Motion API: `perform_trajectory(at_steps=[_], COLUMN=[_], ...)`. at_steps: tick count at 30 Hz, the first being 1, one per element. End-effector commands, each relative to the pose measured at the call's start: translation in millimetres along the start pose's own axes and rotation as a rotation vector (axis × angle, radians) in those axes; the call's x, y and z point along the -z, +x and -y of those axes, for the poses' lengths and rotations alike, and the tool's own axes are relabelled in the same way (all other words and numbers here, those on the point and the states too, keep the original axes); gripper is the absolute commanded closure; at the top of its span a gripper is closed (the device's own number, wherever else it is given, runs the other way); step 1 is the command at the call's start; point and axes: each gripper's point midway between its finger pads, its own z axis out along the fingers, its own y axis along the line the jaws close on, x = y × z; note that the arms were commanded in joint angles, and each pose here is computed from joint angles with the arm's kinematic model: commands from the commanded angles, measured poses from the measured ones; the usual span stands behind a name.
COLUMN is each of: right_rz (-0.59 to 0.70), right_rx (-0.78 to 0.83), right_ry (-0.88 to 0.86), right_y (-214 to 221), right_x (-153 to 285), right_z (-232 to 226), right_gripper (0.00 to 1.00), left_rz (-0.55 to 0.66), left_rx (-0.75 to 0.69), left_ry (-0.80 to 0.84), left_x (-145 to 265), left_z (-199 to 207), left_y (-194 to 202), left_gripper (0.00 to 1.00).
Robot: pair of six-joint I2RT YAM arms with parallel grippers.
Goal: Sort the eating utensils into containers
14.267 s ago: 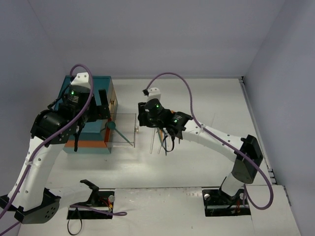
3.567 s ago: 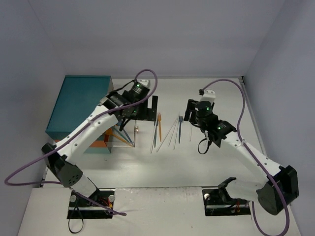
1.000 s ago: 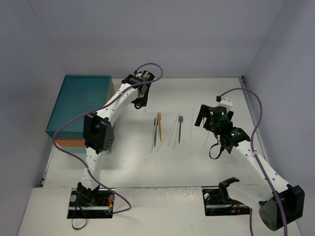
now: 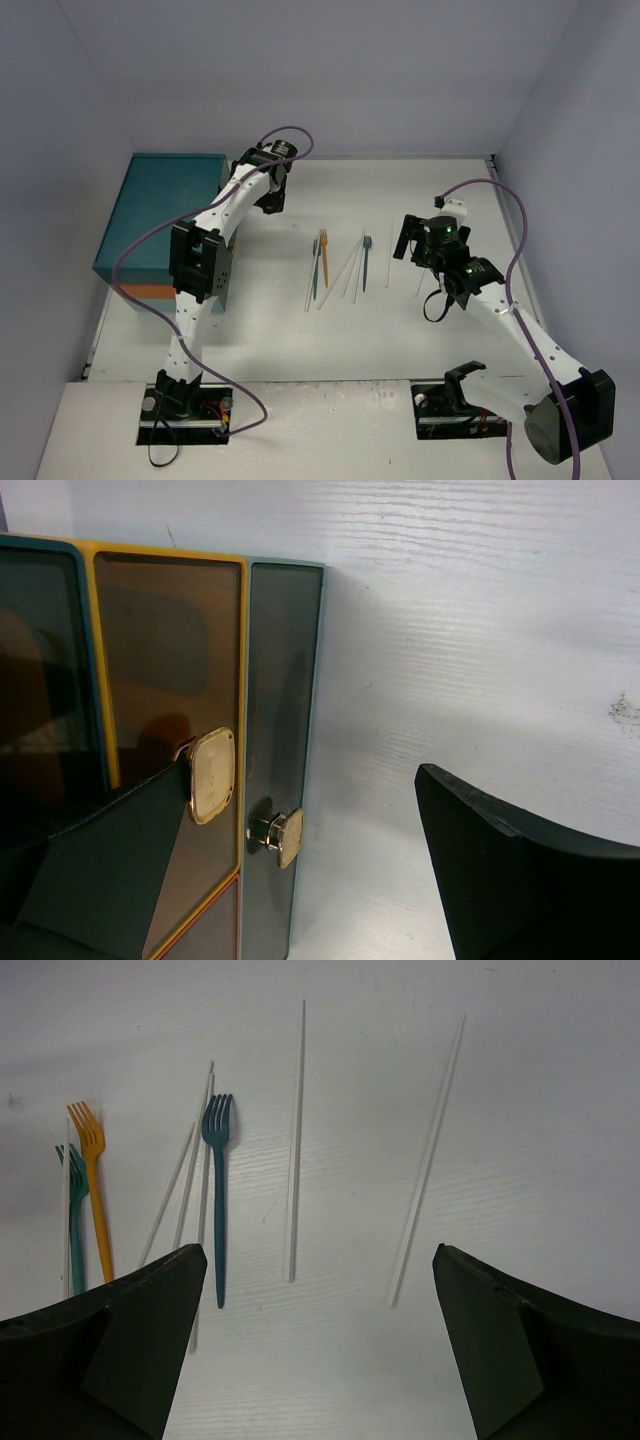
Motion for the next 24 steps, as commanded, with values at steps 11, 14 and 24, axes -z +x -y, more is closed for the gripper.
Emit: perform_trajectory(at_steps=[11, 14, 24], right_rz=[0.096, 0.121, 0.160], right_rx=[-0.007, -0.011, -0.008], right_ry=[-0.018, -0.025, -0.022], right_y=[-33, -40, -55], right_x=[10, 17, 29], right_z=[-4, -5, -3], right_gripper=[0.00, 0.00, 0.00], left_rz=[-0.033, -0.031, -0.004], left_rx=[0.103, 0.111, 0.136], left_ry=[0.196, 0.239, 0.370], left_x=[26, 34, 68], left_z=[30, 42, 81], left_y=[4, 3, -6], left_gripper=[0.05, 0.05, 0.05])
